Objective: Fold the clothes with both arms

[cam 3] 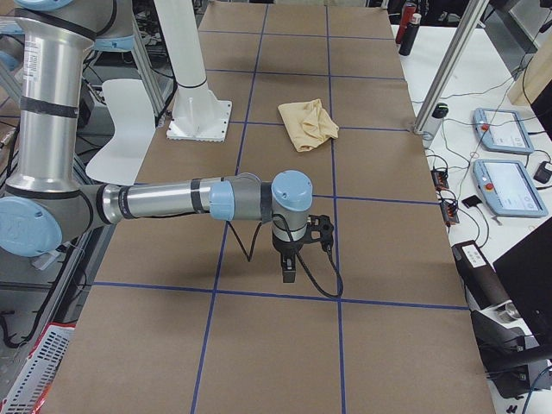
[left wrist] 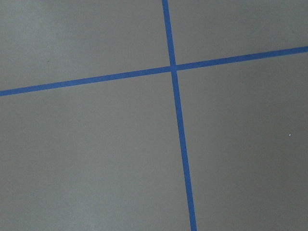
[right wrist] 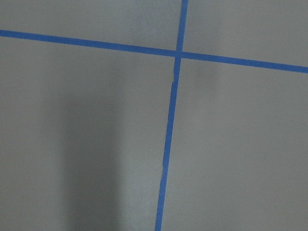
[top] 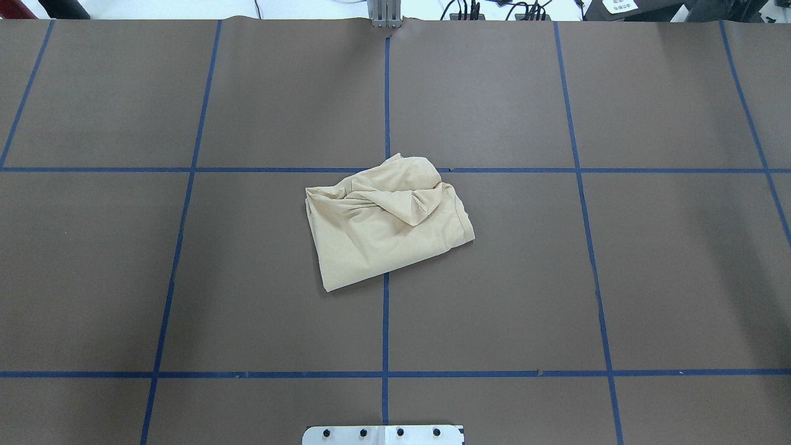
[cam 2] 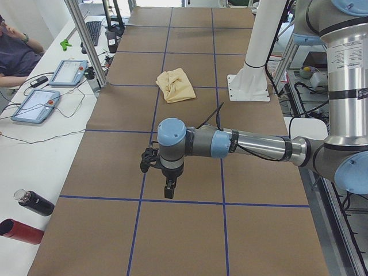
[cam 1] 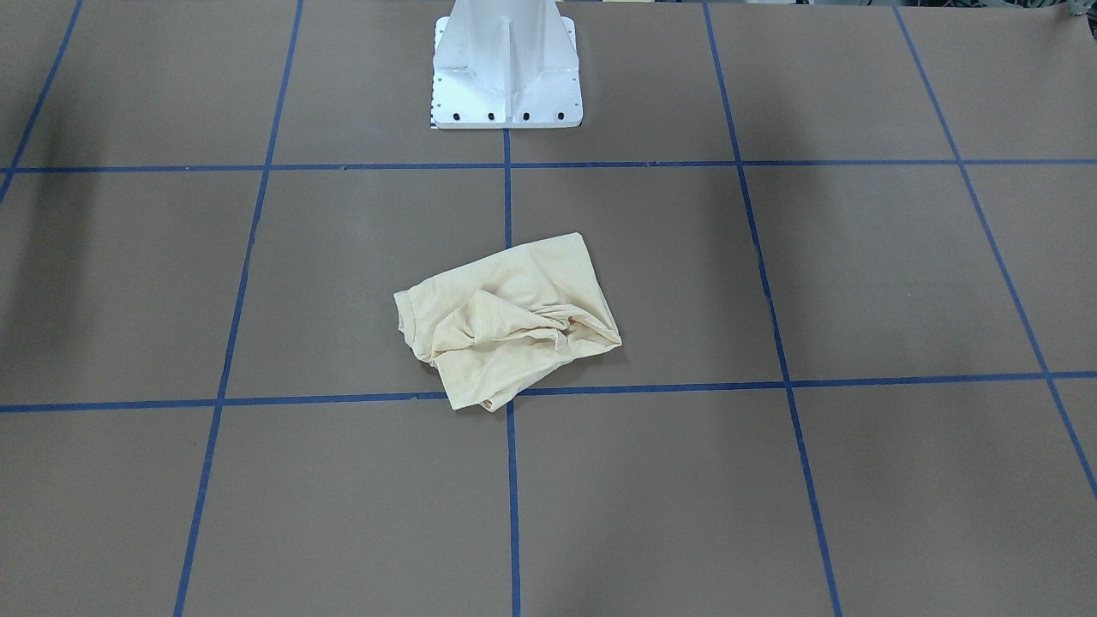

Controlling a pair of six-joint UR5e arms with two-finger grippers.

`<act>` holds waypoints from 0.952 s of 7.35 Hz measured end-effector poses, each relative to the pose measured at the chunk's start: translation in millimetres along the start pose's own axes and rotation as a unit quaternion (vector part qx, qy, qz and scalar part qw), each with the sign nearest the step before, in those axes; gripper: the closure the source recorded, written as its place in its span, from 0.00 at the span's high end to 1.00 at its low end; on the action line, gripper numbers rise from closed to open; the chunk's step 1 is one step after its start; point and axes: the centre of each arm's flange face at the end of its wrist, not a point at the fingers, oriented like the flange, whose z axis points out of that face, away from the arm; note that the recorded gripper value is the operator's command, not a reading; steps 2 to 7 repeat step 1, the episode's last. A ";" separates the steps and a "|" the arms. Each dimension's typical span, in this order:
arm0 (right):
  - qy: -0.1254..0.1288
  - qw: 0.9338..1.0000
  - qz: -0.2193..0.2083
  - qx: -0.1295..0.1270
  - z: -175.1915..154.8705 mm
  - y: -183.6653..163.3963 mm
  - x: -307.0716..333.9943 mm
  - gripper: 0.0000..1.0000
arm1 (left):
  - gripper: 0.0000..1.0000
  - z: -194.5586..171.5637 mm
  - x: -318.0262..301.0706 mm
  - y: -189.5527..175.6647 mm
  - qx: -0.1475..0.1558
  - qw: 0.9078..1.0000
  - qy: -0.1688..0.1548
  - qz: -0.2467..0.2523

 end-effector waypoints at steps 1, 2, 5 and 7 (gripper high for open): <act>0.000 1.000 0.000 0.000 0.1 0.2 0.1 1.00 | 1.00 0.0 0.0 0.4 0.000 1.000 0.000 0.000; 0.000 1.000 0.000 0.000 0.1 0.2 0.1 1.00 | 1.00 0.0 0.0 0.4 0.000 1.000 0.000 0.000; 0.000 1.000 0.000 0.000 0.1 0.2 0.1 1.00 | 1.00 0.0 0.0 0.4 0.000 1.000 0.000 0.000; 0.000 1.000 0.000 0.000 0.1 0.2 0.1 1.00 | 1.00 0.0 0.0 0.4 0.000 1.000 0.000 0.000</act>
